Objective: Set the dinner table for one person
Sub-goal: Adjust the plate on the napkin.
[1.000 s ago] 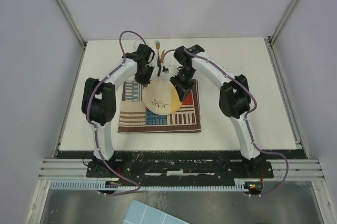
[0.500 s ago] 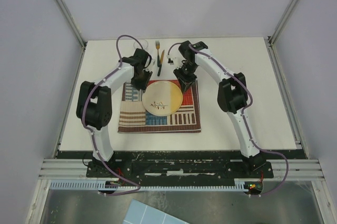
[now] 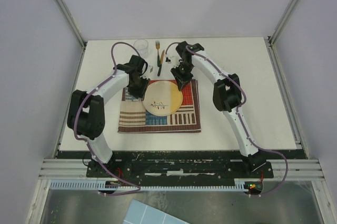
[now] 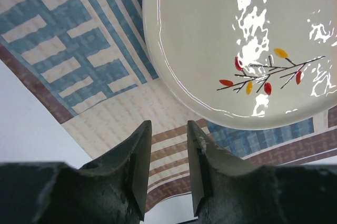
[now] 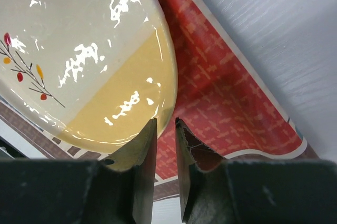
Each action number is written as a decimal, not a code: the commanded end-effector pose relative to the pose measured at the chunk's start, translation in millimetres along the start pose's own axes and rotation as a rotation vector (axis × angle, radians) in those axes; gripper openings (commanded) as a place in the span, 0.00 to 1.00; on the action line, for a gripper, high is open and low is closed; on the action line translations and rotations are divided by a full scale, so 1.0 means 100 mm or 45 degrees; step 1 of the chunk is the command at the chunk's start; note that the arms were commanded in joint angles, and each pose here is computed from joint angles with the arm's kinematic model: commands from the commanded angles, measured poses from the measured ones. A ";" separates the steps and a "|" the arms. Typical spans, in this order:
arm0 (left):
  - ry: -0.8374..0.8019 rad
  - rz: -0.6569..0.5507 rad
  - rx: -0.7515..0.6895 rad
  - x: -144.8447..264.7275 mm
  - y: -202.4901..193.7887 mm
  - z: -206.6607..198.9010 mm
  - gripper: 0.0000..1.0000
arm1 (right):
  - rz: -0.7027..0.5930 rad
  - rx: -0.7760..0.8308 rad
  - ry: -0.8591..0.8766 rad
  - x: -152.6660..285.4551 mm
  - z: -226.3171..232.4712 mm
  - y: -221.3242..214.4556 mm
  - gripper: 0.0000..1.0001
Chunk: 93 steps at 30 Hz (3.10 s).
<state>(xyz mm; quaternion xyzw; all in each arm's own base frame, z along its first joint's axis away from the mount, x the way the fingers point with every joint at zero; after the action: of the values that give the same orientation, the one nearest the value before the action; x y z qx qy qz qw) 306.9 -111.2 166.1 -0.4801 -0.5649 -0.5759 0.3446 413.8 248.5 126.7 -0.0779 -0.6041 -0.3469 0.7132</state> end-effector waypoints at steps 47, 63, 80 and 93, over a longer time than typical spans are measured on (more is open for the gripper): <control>-0.045 -0.029 0.036 -0.11 0.04 -0.06 0.38 | 0.033 -0.047 0.092 0.27 0.32 -0.31 0.02; -0.039 0.022 0.024 -0.24 -0.01 -0.04 0.37 | 0.020 -0.081 0.161 0.22 0.39 -0.24 0.02; -0.051 -0.002 0.028 -0.15 0.00 -0.06 0.37 | 0.076 -0.053 0.279 0.31 0.85 -0.40 0.02; 0.033 -0.031 -0.023 -0.01 -0.06 0.02 0.37 | 0.000 -0.094 0.059 0.29 0.42 -0.27 0.27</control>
<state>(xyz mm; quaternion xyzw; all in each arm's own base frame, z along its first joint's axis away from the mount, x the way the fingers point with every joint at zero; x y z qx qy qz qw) 306.1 -112.7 143.3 -0.4898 -0.5572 -0.5640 0.3627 339.9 248.1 132.9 -0.1105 -0.5461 -0.3269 0.7633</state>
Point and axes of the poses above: each gripper's point midway between its finger pads, its own x axis back along the fingers, its own z axis along the line the jaws close on, y = z × x, the point moved 10 cm from there along x, back along the fingers, and after that the axes turned 13 degrees about x, right-handed, at the moved point
